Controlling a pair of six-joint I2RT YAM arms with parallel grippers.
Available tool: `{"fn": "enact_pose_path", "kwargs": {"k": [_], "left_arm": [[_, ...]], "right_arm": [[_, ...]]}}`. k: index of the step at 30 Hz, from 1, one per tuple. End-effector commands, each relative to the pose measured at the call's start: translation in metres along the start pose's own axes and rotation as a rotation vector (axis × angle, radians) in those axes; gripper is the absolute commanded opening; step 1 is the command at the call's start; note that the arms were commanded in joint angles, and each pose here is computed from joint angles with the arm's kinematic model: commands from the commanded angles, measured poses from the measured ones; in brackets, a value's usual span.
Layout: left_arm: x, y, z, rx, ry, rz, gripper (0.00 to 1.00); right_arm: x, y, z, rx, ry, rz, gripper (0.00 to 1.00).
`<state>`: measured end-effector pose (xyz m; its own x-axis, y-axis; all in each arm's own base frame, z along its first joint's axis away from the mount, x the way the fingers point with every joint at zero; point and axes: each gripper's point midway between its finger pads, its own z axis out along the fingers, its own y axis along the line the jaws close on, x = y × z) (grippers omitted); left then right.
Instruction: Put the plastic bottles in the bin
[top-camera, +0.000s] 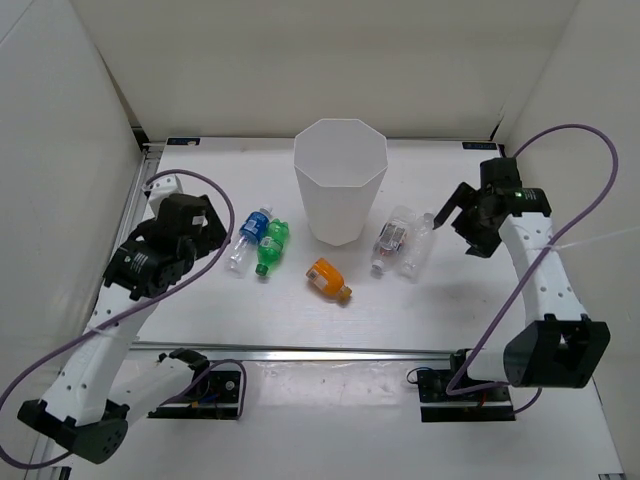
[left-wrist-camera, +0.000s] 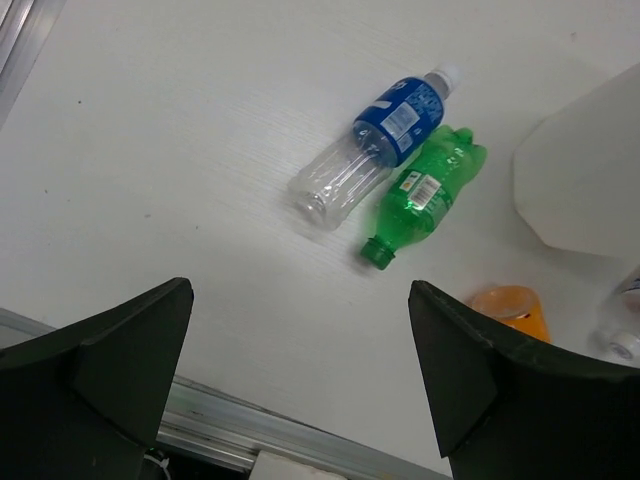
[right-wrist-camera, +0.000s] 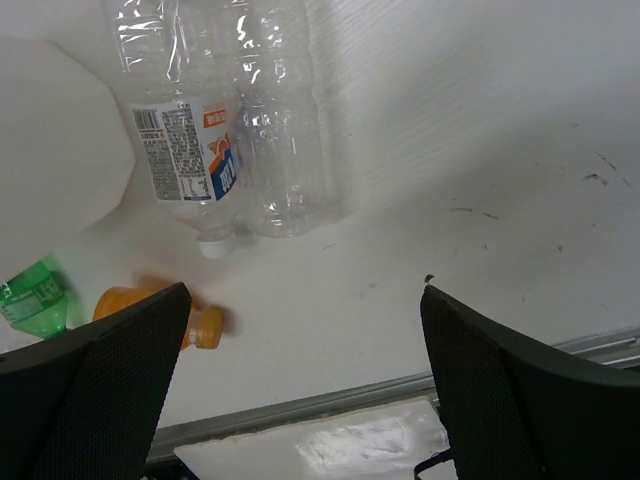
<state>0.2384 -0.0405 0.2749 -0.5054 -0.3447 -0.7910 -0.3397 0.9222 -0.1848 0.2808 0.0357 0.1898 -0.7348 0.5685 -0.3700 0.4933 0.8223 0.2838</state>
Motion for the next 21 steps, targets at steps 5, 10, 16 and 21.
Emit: {"fn": "enact_pose_path", "kwargs": {"k": [5, 10, 16, 21], "left_arm": [[0.001, 0.012, 0.01, -0.109, 0.026, 0.044, 1.0], [-0.009, 0.011, 0.007, -0.094, -0.003, 0.042, 1.0], [0.007, 0.025, 0.011, -0.148, 0.047, 0.05, 1.0], [0.014, 0.032, 0.006, -0.172, 0.072, 0.015, 1.0]], "right_arm": [[0.0, 0.026, 0.047, -0.135, 0.143, -0.017, 0.99], [0.004, 0.026, 0.082, -0.13, 0.213, 0.012, 0.99], [-0.004, 0.031, 0.11, -0.12, 0.26, -0.041, 0.99], [-0.002, 0.027, 0.124, -0.094, 0.281, -0.037, 0.99]]}}
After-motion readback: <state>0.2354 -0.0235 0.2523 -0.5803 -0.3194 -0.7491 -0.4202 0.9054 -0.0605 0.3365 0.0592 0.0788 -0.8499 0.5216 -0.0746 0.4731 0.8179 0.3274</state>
